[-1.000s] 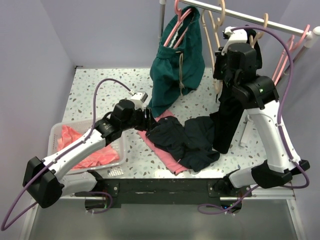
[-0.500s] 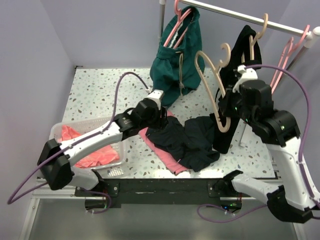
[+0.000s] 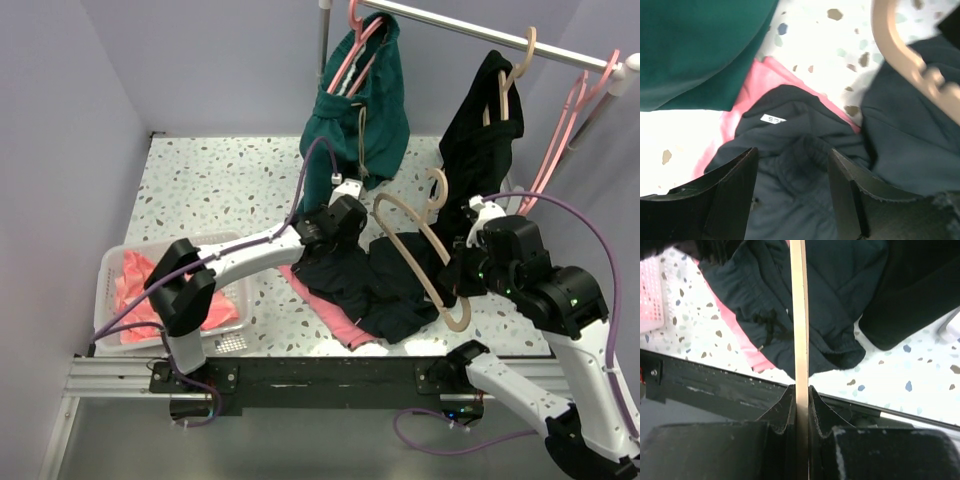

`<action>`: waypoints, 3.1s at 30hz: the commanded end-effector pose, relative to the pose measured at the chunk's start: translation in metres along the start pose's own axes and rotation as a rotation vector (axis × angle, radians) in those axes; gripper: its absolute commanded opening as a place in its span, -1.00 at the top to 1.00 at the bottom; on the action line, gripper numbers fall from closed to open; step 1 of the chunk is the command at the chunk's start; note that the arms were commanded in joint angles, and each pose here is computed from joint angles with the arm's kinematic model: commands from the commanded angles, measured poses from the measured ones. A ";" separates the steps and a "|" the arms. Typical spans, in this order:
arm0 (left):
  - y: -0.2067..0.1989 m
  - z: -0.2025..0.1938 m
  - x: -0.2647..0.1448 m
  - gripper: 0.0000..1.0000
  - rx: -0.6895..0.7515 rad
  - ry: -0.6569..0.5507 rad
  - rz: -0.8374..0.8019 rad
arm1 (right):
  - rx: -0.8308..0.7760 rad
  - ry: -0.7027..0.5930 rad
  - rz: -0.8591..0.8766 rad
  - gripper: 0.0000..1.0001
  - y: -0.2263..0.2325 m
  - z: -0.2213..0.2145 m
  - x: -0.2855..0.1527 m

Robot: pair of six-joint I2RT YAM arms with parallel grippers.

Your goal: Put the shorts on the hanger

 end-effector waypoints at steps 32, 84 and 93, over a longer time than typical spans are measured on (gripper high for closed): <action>0.053 -0.009 -0.027 1.00 -0.072 -0.040 0.060 | -0.179 0.181 0.297 1.00 0.036 -0.017 -0.021; 0.041 0.032 -0.115 0.55 0.063 -0.306 -0.380 | -0.144 -0.292 0.618 1.00 0.082 -0.036 0.089; 0.025 0.027 -0.143 -0.17 0.099 -0.408 -0.615 | -0.180 -0.284 0.589 1.00 0.077 -0.044 0.101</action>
Point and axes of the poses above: each gripper's point midway between its finger pads, its own x axis out along the fingers, its own y axis along the line the jaws close on, z = x × y, the point moved 6 cm from there along -x, back along the fingers, and after that the axes turned 5 degrees about -x, right-handed, at the moved point
